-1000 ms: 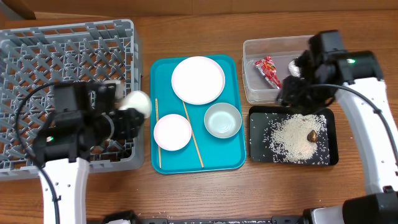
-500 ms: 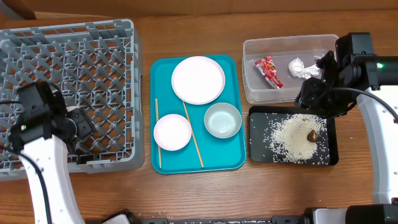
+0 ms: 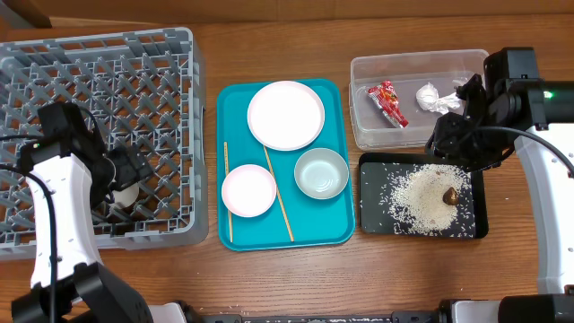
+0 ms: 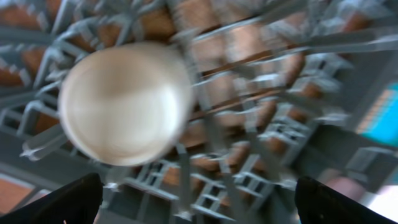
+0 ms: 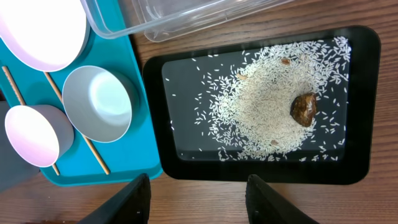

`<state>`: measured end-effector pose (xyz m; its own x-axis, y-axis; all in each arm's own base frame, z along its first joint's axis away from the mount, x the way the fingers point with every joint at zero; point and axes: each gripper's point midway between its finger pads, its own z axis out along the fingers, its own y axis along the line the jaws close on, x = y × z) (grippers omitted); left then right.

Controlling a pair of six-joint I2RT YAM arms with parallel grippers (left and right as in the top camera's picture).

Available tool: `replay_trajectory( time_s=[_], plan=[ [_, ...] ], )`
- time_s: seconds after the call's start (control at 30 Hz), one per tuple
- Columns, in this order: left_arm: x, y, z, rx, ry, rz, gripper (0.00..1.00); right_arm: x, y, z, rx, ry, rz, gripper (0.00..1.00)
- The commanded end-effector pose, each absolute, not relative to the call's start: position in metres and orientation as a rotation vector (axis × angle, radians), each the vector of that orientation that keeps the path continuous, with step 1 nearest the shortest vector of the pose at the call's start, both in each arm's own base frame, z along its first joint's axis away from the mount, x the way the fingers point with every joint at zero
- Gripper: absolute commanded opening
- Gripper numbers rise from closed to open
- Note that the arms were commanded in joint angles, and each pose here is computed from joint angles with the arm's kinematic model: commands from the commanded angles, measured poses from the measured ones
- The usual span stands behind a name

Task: Sort waste into correct bins and load items into the dishwasher
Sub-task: 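Place the white cup upside down in the dish rack with the left gripper, then grasp the pink bowl with the left gripper and set it in the rack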

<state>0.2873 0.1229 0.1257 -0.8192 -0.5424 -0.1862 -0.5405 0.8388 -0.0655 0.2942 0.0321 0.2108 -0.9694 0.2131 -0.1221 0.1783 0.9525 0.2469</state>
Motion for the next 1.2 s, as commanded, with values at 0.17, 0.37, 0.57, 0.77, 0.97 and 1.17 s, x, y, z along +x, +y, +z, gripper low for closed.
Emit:
replay_trajectory(
  time_s=[0.17,0.37,0.57,0.77,0.97,1.17],
  plan=[
    [0.319,-0.049,0.185,-0.003,2.75,-0.311,1.0,0.295,0.031,0.222,0.282,2.924,0.347,0.64],
    [0.3,-0.137,0.147,0.409,2.847,-0.286,1.0,0.295,0.031,0.222,0.283,2.924,0.348,0.85],
    [0.285,-0.164,0.088,0.516,3.023,-0.156,0.89,0.295,0.031,0.222,0.282,2.924,0.352,1.0],
    [0.276,-0.163,0.041,0.517,3.177,-0.092,0.45,0.295,0.031,0.222,0.282,2.924,0.352,1.0],
    [0.272,-0.164,0.028,0.521,3.223,-0.095,0.11,0.295,0.031,0.222,0.282,2.924,0.352,1.0],
    [0.283,-0.169,0.059,0.51,3.197,-0.119,0.04,0.295,0.031,0.222,0.282,2.924,0.352,1.0]
  ],
)
